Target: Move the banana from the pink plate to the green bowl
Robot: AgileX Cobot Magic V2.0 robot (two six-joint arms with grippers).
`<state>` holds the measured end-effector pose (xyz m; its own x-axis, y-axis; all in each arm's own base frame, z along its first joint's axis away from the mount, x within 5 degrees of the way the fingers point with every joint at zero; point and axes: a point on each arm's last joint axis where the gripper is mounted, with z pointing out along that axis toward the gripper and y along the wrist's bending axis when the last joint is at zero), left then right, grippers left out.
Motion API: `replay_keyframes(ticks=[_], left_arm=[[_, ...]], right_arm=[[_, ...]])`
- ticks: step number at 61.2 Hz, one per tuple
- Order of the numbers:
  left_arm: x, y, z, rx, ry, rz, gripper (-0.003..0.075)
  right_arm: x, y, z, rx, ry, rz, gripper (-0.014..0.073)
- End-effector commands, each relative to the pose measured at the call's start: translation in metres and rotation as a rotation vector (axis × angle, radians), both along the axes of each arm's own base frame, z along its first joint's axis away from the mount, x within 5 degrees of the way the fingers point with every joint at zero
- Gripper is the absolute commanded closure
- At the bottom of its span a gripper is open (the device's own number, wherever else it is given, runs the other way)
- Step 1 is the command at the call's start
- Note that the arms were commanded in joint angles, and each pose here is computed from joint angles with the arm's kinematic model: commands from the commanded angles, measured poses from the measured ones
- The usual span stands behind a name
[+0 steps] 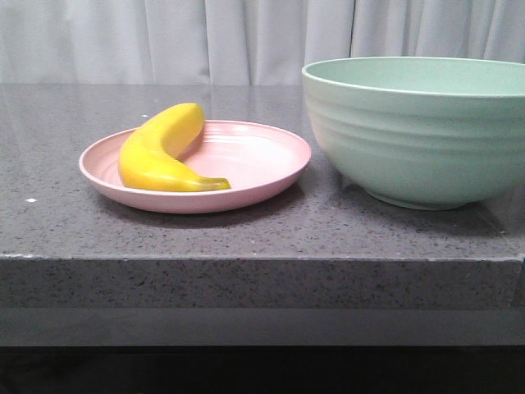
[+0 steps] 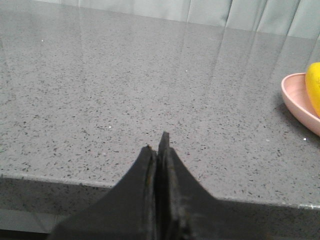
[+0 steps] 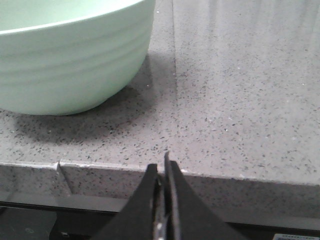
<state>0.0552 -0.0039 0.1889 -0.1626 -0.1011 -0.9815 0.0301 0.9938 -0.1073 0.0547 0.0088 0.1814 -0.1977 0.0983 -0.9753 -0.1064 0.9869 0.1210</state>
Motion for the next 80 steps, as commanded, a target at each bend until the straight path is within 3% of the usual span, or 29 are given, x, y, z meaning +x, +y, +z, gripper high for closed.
replay_keyframes(ticks=[1, 71, 80], left_arm=[[-0.0004, 0.001, 0.0071, -0.018, -0.093, 0.014, 0.0741], [-0.0004, 0.001, 0.0071, -0.018, -0.093, 0.014, 0.0741], [-0.0002, 0.0016, 0.0114, -0.019, -0.14, 0.02, 0.0741]], right_arm=[[-0.0002, -0.0018, 0.0088, -0.001, -0.109, -0.02, 0.0654], [-0.0002, -0.0018, 0.0088, -0.002, -0.109, -0.02, 0.0654], [-0.0002, -0.0018, 0.0088, -0.002, -0.109, -0.02, 0.0654]])
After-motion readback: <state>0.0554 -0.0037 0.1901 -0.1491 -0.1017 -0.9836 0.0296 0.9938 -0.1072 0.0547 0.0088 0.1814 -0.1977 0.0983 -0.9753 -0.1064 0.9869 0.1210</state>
